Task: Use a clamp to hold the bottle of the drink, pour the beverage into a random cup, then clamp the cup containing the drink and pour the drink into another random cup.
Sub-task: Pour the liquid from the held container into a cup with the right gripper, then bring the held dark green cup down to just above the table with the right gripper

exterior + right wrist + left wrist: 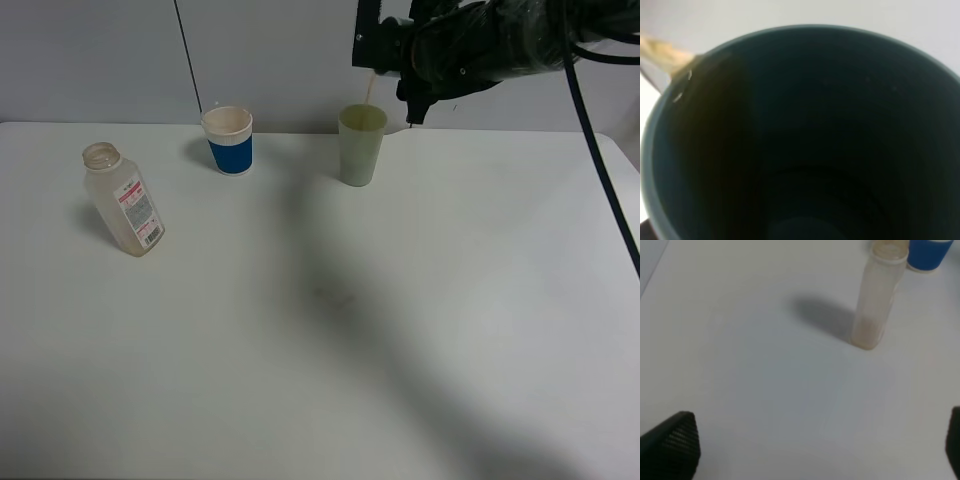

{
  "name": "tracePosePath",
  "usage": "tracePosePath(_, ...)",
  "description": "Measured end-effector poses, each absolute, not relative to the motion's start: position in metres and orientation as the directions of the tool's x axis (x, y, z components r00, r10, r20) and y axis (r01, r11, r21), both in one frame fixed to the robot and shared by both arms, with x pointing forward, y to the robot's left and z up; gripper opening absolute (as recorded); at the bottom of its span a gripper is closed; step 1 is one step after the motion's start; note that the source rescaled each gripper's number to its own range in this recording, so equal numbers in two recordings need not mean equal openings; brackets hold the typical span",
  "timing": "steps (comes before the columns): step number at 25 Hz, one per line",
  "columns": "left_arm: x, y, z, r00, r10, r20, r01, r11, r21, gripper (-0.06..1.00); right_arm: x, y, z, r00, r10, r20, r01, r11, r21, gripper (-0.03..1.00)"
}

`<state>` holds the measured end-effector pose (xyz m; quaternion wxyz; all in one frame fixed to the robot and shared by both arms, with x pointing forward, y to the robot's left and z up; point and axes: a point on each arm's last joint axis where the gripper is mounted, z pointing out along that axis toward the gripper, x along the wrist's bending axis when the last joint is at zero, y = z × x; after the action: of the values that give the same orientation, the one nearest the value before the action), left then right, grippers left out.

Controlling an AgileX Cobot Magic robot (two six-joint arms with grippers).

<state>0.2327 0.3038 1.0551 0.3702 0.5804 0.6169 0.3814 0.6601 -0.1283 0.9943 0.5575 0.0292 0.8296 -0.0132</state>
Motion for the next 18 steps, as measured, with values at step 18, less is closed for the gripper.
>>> tracePosePath(18, 0.233, 0.304, 1.055, -0.052, 0.999, -0.014, 0.434, 0.035, 0.900, 1.00, 0.653, -0.135, 1.008, -0.152, 0.822, -0.549, 0.387, 0.560, 0.732, 0.01)
